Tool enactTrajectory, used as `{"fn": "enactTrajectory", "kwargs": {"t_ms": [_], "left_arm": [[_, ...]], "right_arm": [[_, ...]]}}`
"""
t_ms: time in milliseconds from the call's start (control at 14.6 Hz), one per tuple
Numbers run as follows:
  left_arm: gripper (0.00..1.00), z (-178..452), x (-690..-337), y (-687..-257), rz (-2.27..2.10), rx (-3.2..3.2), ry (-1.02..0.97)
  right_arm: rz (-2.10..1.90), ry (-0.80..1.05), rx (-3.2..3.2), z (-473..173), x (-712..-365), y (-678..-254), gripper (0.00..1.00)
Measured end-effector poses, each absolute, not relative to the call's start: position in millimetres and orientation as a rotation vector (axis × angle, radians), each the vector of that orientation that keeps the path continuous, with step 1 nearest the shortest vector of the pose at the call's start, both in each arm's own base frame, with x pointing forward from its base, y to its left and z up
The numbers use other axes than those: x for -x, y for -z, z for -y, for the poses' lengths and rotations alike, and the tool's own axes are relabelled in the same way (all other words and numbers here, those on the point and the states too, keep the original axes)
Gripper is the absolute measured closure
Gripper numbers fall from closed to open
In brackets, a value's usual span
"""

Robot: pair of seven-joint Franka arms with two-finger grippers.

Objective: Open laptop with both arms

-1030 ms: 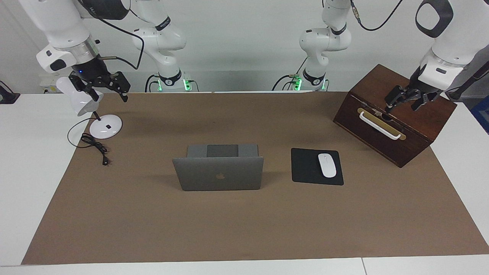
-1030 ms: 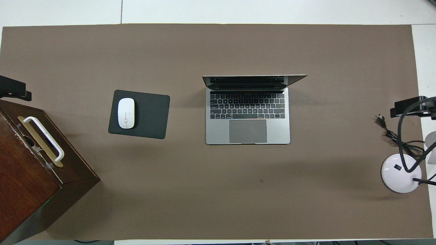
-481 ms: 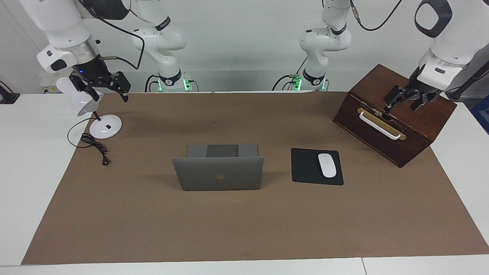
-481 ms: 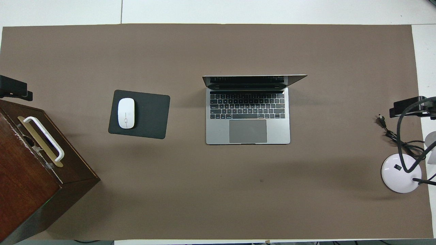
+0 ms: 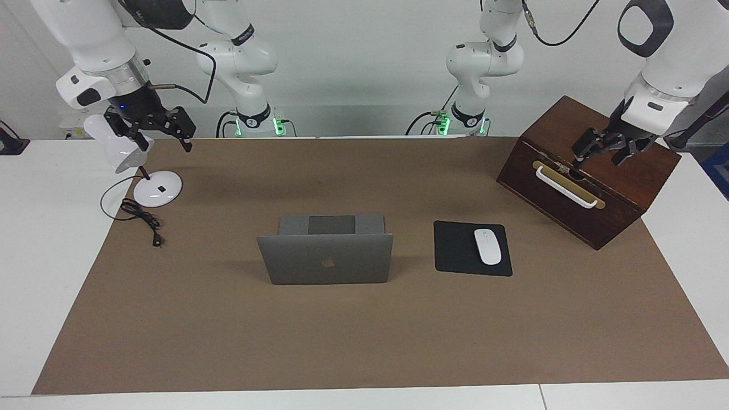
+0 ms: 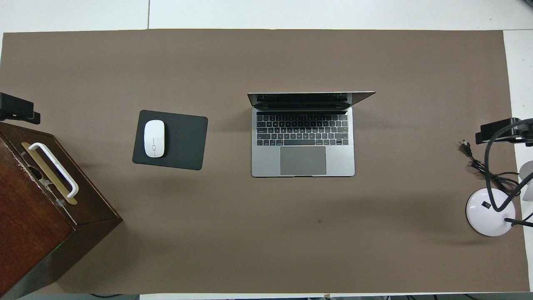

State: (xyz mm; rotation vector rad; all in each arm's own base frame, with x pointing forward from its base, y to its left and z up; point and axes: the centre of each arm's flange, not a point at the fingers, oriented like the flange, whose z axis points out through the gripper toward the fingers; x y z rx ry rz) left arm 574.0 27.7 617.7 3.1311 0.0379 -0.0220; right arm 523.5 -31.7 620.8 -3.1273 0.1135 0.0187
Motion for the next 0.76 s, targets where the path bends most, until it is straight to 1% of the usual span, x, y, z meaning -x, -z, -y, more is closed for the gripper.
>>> {"fn": "enactTrajectory", "kwargs": {"t_ms": [755], "left_arm": [[0.0, -28.0, -572.9, -617.6, -0.039, -3.131, 0.024]], "right_arm": [[-0.113, -0.019, 3.127, 31.7, -523.5, -620.8, 0.0]]}}
